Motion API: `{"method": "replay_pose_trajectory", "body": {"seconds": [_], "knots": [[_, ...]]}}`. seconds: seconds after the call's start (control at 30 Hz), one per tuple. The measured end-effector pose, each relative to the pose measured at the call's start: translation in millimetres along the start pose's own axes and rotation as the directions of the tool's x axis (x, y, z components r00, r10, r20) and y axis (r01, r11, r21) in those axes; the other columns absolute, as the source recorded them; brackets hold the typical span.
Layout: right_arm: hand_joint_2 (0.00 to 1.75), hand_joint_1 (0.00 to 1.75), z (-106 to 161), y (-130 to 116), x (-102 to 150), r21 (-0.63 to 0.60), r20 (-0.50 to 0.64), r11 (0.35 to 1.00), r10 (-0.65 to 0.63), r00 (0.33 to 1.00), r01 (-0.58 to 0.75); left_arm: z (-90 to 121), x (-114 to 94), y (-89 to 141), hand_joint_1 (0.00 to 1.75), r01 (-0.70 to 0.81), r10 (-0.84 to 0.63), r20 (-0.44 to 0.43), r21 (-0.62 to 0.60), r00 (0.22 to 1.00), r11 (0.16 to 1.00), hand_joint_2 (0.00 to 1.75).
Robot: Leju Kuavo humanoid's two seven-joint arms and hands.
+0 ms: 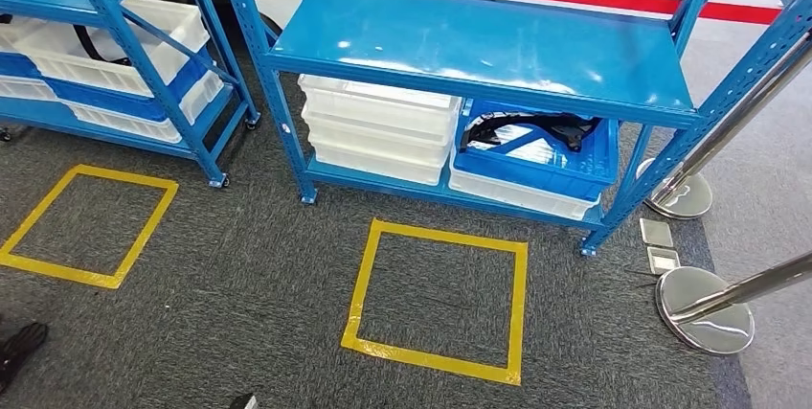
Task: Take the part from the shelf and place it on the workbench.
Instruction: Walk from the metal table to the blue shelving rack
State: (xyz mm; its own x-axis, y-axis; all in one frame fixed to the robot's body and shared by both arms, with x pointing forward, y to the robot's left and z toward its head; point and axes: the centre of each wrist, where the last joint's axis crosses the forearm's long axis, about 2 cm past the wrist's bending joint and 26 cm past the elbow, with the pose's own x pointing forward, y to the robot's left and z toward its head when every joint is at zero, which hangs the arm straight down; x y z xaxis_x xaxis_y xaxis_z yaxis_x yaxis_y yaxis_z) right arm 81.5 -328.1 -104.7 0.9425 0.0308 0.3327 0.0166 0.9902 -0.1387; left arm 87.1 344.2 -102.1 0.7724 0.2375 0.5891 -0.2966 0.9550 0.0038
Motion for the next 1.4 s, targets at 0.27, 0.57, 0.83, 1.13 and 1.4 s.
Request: {"method": "replay_pose_trajectory", "body": {"seconds": [0.27,0.57,0.83,1.13,1.4], "knots": [[0.0,0.0,0.4,0.1,-2.7,0.0,-0.007,1.0,0.001,1.0,-0.001,0.7,-1.8,-3.1,0.0,-0.004,0.004,-0.004,-0.006,1.0,1.0,0.0],[0.0,0.0,0.1,0.2,-0.6,0.0,-0.004,1.0,0.0,1.0,0.0,-1.2,2.5,-2.4,0.0,-0.003,0.003,0.004,-0.006,1.0,1.0,0.0],[0.0,0.0,0.5,2.3,-2.3,0.004,-0.007,1.0,0.0,1.0,0.0,-0.2,0.6,1.9,0.0,0.004,-0.004,-0.002,-0.005,1.0,1.0,0.0],[0.0,0.0,-0.1,2.6,2.1,0.005,0.002,1.0,-0.001,1.0,0.001,-0.9,2.0,-0.4,0.0,0.002,-0.002,0.002,-0.01,1.0,1.0,0.0],[0.0,0.0,0.5,2.3,-1.8,0.004,-0.006,1.0,-0.001,1.0,0.001,-0.1,0.1,-1.7,0.0,0.002,-0.002,-0.001,-0.011,1.0,1.0,0.0]]}}
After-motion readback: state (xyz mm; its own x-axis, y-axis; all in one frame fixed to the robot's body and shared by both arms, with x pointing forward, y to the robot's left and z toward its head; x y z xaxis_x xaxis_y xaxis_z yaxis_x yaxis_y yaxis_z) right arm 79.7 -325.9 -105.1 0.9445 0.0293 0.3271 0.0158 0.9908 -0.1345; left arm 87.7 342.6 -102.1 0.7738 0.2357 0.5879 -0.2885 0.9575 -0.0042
